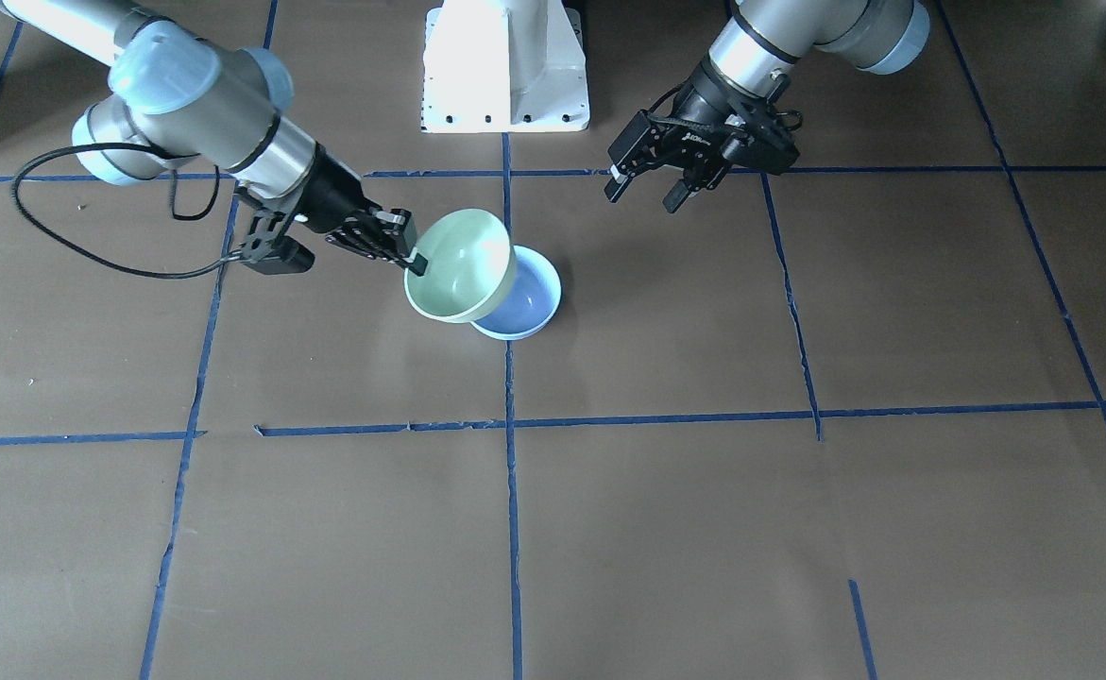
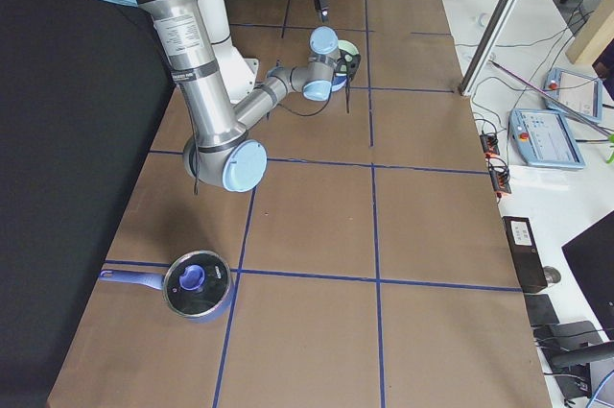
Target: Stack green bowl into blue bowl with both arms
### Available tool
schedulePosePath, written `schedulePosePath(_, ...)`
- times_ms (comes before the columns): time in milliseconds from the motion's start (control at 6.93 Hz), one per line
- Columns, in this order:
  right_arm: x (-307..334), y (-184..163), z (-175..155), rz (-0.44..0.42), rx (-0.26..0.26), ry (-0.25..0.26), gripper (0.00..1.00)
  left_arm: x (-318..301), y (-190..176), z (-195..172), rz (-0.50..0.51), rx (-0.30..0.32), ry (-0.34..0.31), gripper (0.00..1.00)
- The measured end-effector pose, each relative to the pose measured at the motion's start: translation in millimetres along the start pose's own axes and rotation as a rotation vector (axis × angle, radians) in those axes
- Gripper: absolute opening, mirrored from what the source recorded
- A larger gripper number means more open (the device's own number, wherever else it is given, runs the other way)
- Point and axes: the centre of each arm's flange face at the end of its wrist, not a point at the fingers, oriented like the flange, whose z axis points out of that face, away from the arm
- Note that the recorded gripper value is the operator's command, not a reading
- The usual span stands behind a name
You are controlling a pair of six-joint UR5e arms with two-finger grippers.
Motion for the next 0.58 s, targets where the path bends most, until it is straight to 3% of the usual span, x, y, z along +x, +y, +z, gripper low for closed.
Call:
schedulePosePath(289,-8.6,16.7,24.7,0.006,0.030,0.036,0.01,-6.7,-4.0,-6.2,-0.005,0.005,-0.006,1.00)
schedulePosePath(433,-5.9,17.0,32.4,0.009,0.037,0.050,0.75,-8.0,-4.6,-6.7,-0.008,0.005,-0.008,1.00)
schedulePosePath(577,0.4,20.0,43.7,0.006,0.042,0.069,1.00,-8.1,-4.7,-6.9,-0.009,0.005,-0.008,1.00)
